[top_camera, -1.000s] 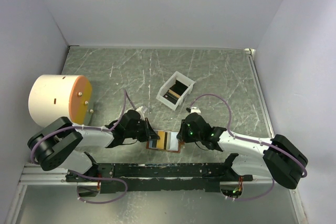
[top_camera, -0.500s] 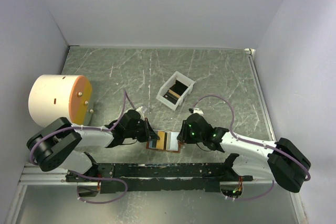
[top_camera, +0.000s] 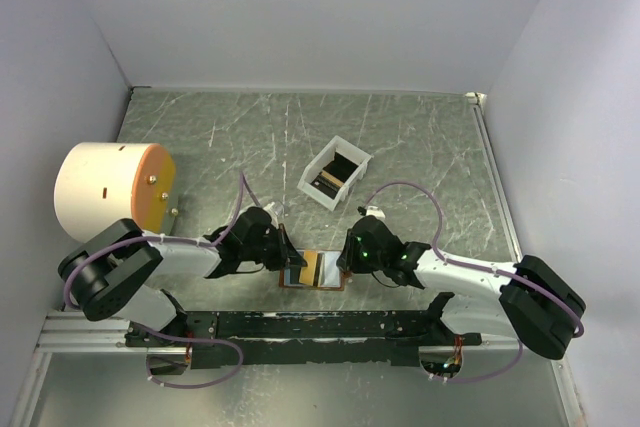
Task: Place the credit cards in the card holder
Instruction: Insert the credit card into the card holder.
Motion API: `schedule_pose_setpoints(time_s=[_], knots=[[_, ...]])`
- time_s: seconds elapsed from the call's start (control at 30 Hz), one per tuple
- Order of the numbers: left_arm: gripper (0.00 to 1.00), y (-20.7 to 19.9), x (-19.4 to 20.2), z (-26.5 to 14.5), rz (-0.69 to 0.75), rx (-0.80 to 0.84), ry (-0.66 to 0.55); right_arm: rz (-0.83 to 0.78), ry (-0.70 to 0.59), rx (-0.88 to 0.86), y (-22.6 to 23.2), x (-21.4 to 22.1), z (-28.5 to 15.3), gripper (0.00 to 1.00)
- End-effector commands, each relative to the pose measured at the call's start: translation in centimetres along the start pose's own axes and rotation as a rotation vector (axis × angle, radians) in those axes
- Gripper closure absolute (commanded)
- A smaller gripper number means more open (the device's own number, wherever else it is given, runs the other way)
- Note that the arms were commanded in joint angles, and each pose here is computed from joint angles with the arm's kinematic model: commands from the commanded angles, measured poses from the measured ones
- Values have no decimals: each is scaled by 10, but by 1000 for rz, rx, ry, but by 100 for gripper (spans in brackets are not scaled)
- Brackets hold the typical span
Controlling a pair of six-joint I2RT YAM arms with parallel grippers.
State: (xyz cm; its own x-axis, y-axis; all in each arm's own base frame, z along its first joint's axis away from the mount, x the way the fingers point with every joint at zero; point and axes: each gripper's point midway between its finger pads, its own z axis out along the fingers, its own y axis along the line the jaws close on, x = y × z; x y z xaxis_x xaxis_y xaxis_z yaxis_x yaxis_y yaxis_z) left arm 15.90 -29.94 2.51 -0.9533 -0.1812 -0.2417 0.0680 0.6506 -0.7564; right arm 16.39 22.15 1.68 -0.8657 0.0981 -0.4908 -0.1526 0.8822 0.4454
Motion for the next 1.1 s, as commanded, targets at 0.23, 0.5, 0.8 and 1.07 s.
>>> schedule_pose_setpoints(time_s=[0.23, 0.5, 0.8, 1.07], knots=[[93, 27, 6, 4, -20, -119, 6, 8, 10, 6, -6, 8, 1, 76], [93, 32, -5, 4, 41, -170, -31, 17, 17, -6, -6, 12, 1, 76], [93, 31, -6, 6, 48, -165, -34, 38, 2, -2, -8, 12, -1, 77], [93, 19, 2, 3, -15, -70, -29, 142, -12, -27, -7, 16, 1, 78]])
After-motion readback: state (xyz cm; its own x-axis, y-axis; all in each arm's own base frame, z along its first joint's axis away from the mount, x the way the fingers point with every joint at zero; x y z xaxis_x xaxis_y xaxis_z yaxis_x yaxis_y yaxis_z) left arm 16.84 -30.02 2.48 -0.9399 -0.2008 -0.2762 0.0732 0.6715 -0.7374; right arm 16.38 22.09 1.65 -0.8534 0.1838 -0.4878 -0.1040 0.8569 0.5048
